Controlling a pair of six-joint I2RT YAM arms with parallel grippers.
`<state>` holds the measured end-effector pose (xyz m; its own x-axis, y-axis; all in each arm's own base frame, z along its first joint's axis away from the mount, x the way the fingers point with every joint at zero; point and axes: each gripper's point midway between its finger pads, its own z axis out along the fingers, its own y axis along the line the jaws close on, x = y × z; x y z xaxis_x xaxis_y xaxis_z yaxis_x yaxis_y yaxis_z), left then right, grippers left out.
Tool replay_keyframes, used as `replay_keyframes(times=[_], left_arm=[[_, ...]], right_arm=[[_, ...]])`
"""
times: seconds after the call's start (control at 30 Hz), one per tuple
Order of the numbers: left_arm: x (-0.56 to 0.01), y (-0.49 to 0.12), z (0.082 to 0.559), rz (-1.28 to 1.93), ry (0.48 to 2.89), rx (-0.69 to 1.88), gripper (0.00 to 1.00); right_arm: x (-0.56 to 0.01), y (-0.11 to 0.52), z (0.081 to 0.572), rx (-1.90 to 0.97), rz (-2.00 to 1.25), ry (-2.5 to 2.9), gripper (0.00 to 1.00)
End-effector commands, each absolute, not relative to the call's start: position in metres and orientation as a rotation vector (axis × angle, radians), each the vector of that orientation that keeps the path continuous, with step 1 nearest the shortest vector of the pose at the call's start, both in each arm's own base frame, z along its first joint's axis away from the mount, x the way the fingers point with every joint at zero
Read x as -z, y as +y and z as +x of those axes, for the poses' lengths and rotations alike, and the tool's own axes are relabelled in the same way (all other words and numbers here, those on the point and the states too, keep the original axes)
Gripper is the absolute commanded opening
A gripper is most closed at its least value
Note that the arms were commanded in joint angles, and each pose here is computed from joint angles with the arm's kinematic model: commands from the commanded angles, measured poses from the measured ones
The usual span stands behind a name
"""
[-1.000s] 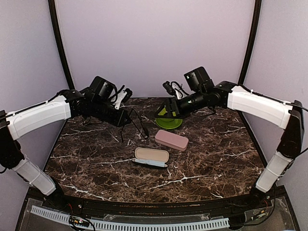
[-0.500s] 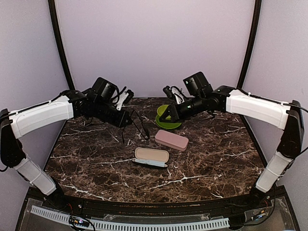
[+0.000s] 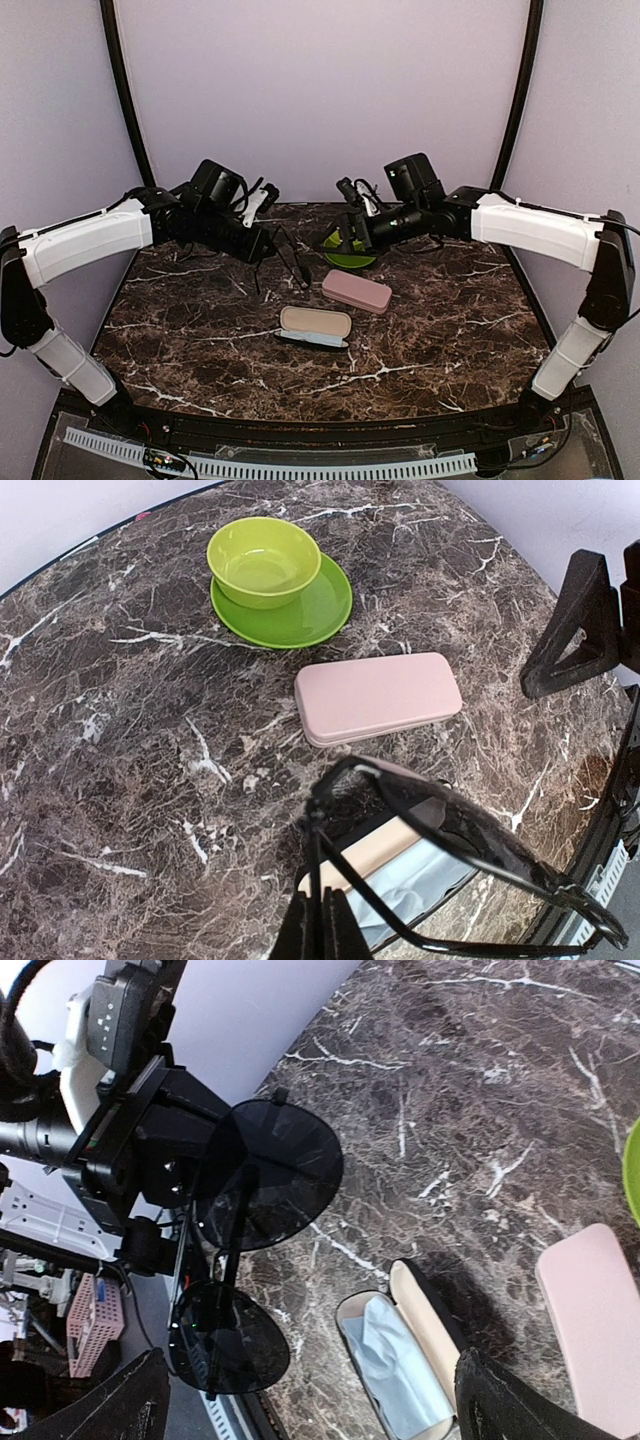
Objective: Organize the sunglasses
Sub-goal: Pass from the left arm to the right
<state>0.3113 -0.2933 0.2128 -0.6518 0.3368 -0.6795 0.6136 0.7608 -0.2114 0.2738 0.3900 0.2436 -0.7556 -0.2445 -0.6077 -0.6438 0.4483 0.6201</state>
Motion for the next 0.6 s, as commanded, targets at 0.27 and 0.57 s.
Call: replay_keyframes(times=[0.27, 0.57], left_arm=[[-0.224, -0.303, 0.311, 0.745, 2.277, 0.574, 0.0], [-0.222, -0.306, 0.308, 0.746, 2.317, 0.564, 0.0]], right_arm=[[-0.263, 0.427, 0.25, -1.565, -0.761, 2.159, 0.99], [-0.239, 0.442, 0.241, -1.579, -0.773, 2.209, 0.98]])
